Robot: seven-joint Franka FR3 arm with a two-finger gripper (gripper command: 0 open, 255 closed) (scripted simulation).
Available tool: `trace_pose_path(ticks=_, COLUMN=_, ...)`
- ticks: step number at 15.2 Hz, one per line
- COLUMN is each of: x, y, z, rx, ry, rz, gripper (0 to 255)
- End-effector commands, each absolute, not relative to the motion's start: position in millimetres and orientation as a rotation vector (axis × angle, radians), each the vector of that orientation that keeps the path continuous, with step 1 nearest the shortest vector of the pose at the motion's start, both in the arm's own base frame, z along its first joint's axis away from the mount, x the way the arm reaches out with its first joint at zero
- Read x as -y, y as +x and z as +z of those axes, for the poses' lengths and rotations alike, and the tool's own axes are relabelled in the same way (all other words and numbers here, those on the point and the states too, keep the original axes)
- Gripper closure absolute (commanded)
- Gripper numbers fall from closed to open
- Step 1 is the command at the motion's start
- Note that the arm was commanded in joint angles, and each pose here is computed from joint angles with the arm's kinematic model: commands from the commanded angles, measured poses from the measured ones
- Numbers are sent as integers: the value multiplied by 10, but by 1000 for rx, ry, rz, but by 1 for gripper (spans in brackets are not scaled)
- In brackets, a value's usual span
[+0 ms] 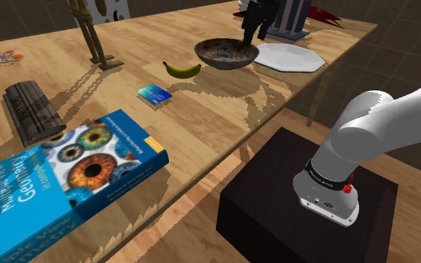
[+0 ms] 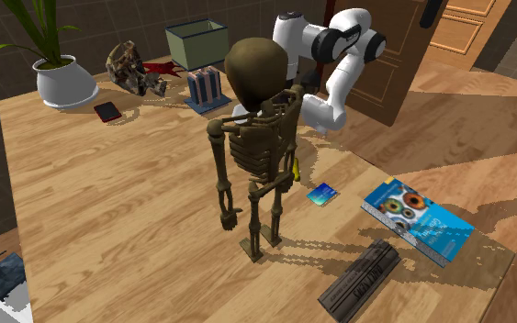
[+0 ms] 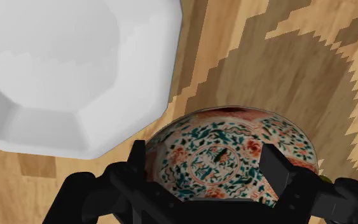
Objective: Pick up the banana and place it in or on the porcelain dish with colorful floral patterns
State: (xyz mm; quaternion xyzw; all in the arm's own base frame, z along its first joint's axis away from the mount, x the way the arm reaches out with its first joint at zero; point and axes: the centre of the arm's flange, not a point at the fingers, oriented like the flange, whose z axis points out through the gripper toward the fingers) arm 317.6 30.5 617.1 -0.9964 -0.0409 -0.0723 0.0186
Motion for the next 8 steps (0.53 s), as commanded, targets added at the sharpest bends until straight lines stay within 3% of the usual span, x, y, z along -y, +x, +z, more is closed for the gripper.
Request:
trace_pose_path(ticks=1, x=-305, y=3176, z=6171, rx=127, ry=-3094, rz=-224, gripper=0)
trace_pose_path(ticks=8, x=-969, y=3927, z=6151, rx=604, ry=-3025, rz=-85, gripper=0)
